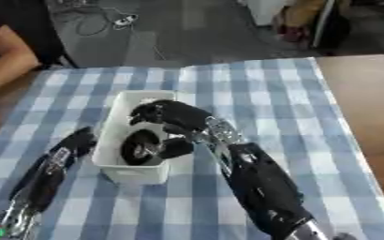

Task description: Pick up objects on the table and place them in the box.

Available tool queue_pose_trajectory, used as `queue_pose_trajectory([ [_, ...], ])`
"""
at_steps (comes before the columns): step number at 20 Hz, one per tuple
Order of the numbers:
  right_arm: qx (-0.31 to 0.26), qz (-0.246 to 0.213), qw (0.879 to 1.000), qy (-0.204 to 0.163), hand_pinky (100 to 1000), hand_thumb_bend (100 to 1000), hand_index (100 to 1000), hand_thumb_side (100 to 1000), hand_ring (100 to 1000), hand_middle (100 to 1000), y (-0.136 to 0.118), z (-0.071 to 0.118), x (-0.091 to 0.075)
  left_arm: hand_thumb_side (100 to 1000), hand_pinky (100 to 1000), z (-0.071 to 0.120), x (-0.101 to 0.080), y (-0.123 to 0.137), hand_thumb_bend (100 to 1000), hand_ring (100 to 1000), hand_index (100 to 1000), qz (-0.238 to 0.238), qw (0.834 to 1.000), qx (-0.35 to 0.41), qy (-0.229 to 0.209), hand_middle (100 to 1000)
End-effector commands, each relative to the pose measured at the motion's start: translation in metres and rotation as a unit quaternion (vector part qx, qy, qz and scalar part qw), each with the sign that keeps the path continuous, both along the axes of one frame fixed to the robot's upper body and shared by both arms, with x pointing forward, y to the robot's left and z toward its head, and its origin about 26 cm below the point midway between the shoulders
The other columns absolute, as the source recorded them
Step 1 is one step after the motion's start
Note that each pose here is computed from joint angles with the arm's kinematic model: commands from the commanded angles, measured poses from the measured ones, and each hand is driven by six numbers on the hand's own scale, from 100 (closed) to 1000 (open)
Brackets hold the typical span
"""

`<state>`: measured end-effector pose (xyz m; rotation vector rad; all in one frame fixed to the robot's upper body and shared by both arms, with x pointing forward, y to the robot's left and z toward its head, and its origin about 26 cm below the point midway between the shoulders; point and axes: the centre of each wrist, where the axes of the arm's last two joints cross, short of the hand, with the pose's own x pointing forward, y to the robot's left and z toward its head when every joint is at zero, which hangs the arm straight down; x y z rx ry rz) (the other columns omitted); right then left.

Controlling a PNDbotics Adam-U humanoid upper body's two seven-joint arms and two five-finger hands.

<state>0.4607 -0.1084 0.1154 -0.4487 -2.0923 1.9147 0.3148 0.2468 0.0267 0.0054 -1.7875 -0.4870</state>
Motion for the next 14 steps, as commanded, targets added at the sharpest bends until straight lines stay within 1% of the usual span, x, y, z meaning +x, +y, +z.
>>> queue_pose_trajectory([
  [1,0.008,0.010,0.999,-0.047,900,100,865,848,845,857,-0.004,0.040,0.005,1000,943,0.005,0.001,0.000,100,885,862,-0.003,1.000,0.003,-0.007,1000],
  [5,0.030,0.010,0.996,-0.080,890,100,867,822,837,840,-0.012,0.073,0.006,1000,943,0.003,0.001,0.001,100,885,862,-0.003,1.000,0.004,-0.005,1000],
  [7,0.034,0.011,0.995,-0.091,888,100,866,816,834,837,-0.015,0.086,0.004,1000,943,0.003,0.000,0.002,100,885,862,-0.002,1.000,0.005,-0.004,1000],
  [9,0.034,0.009,0.995,-0.093,888,100,867,815,834,837,-0.018,0.091,0.003,1000,943,0.002,0.000,0.003,100,885,862,-0.001,1.000,0.006,-0.003,1000],
  [12,0.029,0.005,0.996,-0.089,887,100,869,817,832,836,-0.022,0.092,0.003,1000,943,0.002,0.000,0.003,100,885,862,0.001,1.000,0.006,-0.003,1000],
  [14,0.012,0.001,0.996,-0.086,893,100,887,848,842,844,-0.029,0.092,0.003,1000,943,0.002,0.000,0.004,100,885,862,0.002,1.000,0.007,-0.003,1000],
])
